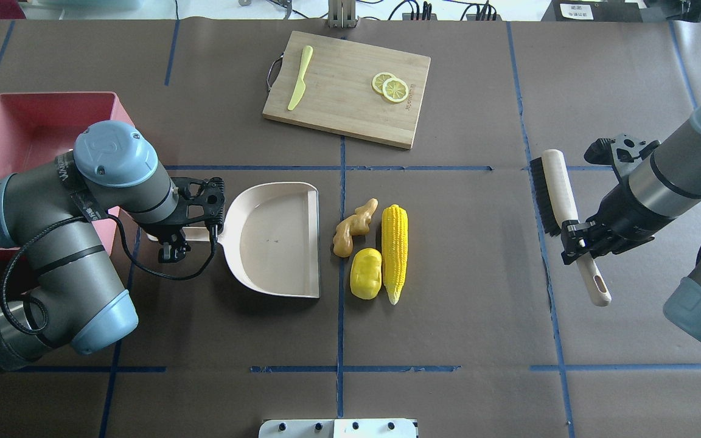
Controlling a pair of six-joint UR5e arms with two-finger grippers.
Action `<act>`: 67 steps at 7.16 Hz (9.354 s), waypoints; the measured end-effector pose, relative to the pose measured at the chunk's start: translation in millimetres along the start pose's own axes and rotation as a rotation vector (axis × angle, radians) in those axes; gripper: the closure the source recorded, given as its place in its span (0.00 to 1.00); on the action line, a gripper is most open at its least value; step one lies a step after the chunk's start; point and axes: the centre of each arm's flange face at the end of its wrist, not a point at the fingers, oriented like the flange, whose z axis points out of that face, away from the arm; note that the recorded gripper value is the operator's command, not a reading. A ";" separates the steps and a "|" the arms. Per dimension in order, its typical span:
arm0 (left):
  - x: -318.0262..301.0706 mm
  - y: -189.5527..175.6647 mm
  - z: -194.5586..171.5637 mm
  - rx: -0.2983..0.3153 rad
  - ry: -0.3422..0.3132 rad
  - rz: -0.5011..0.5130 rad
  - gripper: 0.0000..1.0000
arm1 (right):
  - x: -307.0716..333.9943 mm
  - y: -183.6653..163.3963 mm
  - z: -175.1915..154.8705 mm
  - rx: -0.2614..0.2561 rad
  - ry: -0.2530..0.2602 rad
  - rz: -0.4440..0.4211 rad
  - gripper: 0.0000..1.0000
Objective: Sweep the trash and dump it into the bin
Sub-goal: 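Hold the dustpan still with the left gripper while the right brings the brush over, then sweep the ginger, squash and corn into the dustpan with the right gripper's brush, then lift the loaded dustpan toward the pink bin while the right gripper withdraws the brush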
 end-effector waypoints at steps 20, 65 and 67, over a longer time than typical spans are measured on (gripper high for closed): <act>27.7 -44.3 6.8 -0.146 -0.031 0.035 1.00 | -214.8 18.6 122.3 -0.090 0.248 -0.024 1.00; 45.7 -54.4 16.2 -0.012 0.040 0.062 1.00 | -265.5 4.2 27.5 -0.018 -0.006 0.017 1.00; 43.7 -55.5 7.2 0.053 0.076 0.064 1.00 | -245.5 -3.3 12.4 -0.002 0.016 0.040 1.00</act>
